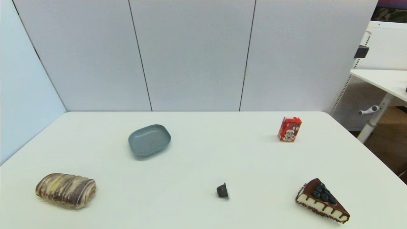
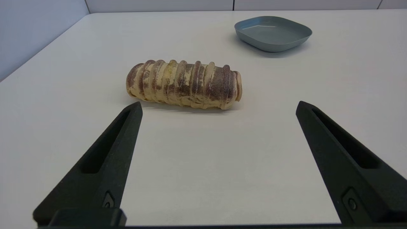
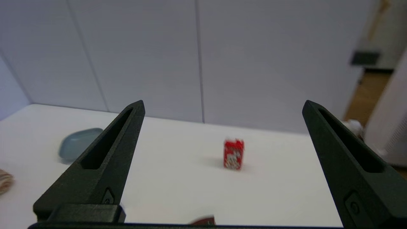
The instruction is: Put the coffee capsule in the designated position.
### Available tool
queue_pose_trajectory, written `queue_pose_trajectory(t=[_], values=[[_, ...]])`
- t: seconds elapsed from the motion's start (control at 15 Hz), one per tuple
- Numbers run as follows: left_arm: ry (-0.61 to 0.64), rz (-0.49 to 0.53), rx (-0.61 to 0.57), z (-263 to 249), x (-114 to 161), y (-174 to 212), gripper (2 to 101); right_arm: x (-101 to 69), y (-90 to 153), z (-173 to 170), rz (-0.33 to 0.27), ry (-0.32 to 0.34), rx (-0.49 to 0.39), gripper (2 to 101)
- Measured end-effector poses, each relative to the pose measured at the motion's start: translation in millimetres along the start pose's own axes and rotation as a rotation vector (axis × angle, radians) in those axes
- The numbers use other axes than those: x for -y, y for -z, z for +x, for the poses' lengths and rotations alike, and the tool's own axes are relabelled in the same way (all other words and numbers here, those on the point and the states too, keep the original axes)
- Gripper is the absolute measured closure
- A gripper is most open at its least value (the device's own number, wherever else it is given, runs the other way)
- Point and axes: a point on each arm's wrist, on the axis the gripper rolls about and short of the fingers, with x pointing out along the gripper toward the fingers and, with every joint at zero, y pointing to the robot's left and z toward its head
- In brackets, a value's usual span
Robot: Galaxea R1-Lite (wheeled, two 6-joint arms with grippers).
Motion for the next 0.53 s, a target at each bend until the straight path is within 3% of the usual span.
queue_pose_trajectory(t=[0.13, 0.33, 0.53], values=[[0.000, 0.000, 0.000, 0.0, 0.0, 0.0, 5.4, -1.3, -21.6, 22.9, -0.011, -0.107, 0.013, 4.3], [0.000, 0.000, 0.000, 0.0, 0.0, 0.0, 5.4, -13.0, -40.1, 44.6, -0.025, -0.320, 0.040, 4.3], [0.000, 0.000, 0.000, 0.0, 0.0, 0.0, 5.4, -27.8, -45.7, 55.3, -0.105, -0.593, 0.062, 4.3]])
